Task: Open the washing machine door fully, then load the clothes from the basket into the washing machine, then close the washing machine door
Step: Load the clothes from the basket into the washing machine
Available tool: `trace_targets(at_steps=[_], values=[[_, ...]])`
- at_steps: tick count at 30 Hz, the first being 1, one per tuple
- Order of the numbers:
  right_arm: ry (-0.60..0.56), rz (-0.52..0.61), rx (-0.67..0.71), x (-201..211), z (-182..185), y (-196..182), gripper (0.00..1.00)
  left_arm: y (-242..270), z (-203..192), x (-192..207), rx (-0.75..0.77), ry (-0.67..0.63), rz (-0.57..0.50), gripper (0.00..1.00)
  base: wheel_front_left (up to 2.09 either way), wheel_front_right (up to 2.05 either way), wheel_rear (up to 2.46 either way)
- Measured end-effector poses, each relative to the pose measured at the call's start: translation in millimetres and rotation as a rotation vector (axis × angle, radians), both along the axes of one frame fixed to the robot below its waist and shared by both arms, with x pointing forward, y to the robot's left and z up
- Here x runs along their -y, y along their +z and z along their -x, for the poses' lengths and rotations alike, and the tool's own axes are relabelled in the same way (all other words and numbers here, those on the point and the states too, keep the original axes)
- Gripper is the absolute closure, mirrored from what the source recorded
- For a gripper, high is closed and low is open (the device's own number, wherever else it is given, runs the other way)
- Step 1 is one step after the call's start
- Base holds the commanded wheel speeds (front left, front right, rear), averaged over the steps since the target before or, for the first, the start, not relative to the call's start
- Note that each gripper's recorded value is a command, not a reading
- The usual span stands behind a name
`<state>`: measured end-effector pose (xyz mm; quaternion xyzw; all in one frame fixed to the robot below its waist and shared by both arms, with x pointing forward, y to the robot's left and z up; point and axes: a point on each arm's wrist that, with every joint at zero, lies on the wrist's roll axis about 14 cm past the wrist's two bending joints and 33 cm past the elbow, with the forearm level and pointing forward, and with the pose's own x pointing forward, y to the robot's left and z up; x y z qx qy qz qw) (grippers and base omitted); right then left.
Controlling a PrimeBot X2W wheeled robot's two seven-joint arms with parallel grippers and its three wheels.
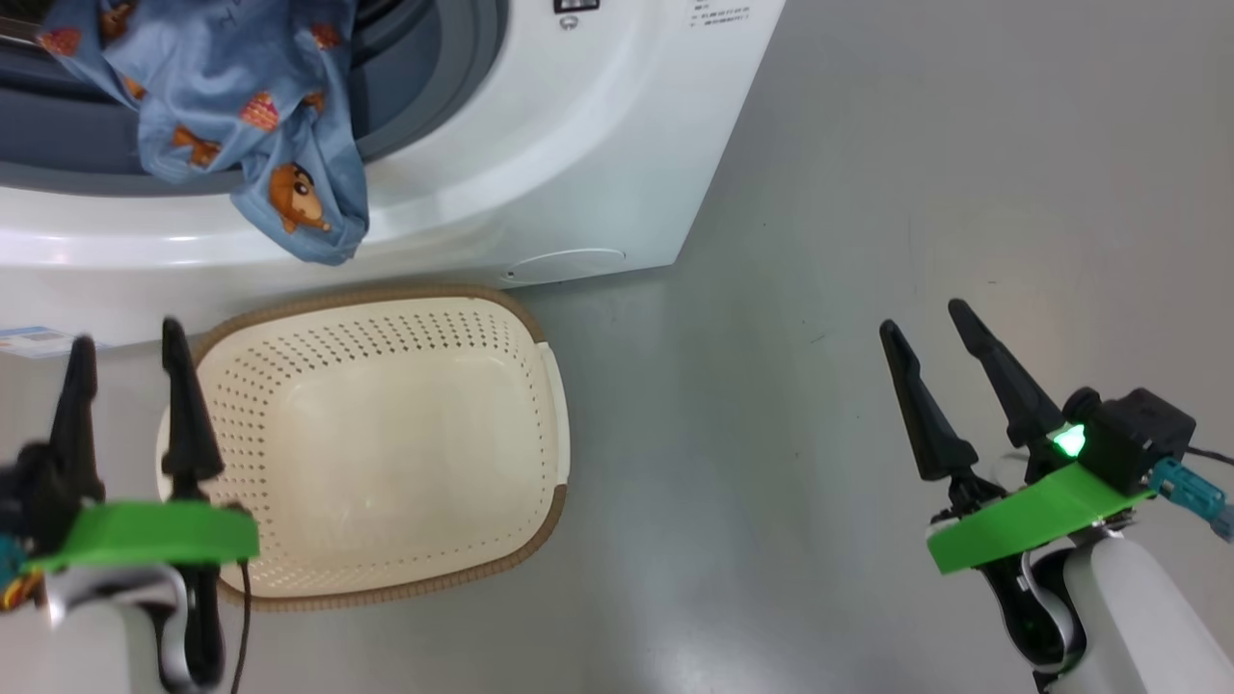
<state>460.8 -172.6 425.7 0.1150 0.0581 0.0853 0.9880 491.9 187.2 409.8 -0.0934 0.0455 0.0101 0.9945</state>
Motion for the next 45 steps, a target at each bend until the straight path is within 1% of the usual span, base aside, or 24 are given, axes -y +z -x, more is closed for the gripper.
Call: trace_targets(at_steps=[8,15,21,29,39,45], values=[[-0.019,0.013,-0.014,9.1,9.9,-1.4,0.00,0.8,29.9,1.5,-0.012,-0.001,0.024,0.00,0.00,0.00,0.00],[-0.029,0.016,-0.011,12.7,11.2,0.5,0.00,5.6,31.2,10.6,0.000,-0.013,0.034,0.00,0.00,0.00,0.00],[-0.035,0.016,-0.019,14.4,11.0,-2.9,0.00,-2.4,29.1,17.2,-0.021,-0.028,0.043,0.00,0.00,0.00,0.00],[-0.036,0.009,-0.037,12.7,8.0,-12.0,0.00,-1.1,-5.3,28.9,0.009,-0.058,0.079,0.00,0.00,0.00,0.00],[-0.022,0.000,-0.049,6.2,-1.8,-22.5,0.00,-0.5,-54.6,50.7,0.033,-0.146,0.030,0.00,0.00,0.00,0.00],[-0.020,-0.001,-0.058,5.1,-3.6,-26.9,0.00,-4.1,-74.4,64.5,0.027,-0.219,-0.030,0.00,0.00,0.00,0.00]])
